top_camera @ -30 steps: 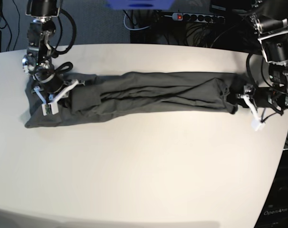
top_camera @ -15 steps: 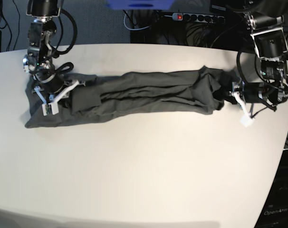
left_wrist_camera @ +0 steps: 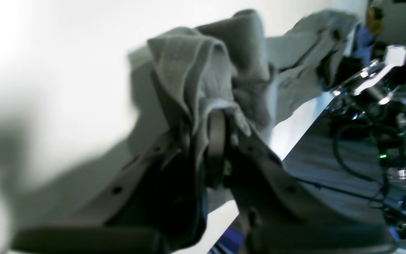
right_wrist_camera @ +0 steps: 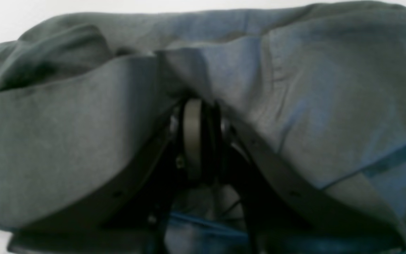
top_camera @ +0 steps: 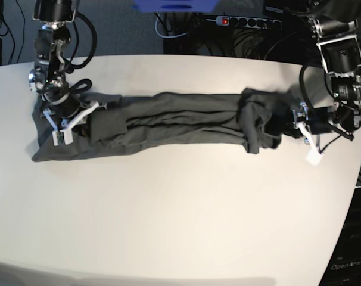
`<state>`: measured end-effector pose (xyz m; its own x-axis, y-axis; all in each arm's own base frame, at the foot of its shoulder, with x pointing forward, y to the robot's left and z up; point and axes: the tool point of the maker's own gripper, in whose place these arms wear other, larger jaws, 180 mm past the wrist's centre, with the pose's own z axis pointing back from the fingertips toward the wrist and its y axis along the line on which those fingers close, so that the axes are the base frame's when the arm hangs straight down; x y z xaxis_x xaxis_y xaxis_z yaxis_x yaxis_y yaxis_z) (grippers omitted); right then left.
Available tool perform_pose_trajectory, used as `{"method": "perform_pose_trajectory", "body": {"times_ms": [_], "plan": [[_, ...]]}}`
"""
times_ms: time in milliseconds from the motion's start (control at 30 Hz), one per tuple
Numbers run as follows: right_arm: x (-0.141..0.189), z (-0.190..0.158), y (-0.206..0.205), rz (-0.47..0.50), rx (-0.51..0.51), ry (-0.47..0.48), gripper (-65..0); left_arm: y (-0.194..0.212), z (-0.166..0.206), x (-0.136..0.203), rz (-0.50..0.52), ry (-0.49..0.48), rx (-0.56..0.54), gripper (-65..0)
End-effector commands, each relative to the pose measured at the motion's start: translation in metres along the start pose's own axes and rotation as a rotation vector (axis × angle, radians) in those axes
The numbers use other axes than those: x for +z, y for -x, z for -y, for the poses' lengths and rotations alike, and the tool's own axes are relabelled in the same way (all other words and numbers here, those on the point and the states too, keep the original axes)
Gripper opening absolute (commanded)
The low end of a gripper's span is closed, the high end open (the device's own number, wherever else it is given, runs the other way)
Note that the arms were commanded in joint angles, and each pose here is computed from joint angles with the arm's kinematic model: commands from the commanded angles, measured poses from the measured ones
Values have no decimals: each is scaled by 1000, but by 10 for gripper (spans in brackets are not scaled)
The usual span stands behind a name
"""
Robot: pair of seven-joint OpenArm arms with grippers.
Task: Fold the T-shirt properly
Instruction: 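Lift the strip end with the left gripper and fold it toward the right gripper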
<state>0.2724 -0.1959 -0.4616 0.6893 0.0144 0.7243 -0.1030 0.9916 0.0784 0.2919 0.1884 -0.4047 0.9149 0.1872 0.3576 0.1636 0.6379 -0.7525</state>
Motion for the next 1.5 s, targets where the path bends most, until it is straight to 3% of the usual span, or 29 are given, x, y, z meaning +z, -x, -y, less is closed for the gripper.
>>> {"method": "perform_pose_trajectory", "body": {"times_ms": [0,500,733,833,967,1033,1467], "plan": [[11,-4,103,-425,38,14,-585,-18,7,7,47,21,-25,-609],[4,-5,108,-404,18,5,-585,-62,21,23,132,51,-76,-609],[4,-5,109,-404,16,6,-585,-90,55,30,272,248,-47,-609],[4,-5,109,-404,15,7,-585,-94,63,20,267,277,37,-609],[4,-5,109,-404,15,7,-585,-91,82,-3,241,337,133,-608],[4,-5,109,-404,15,7,-585,-83,97,-22,181,361,146,-608],[5,-9,111,-407,9,1,-585,-48,162,-88,-121,402,113,-608]]}}
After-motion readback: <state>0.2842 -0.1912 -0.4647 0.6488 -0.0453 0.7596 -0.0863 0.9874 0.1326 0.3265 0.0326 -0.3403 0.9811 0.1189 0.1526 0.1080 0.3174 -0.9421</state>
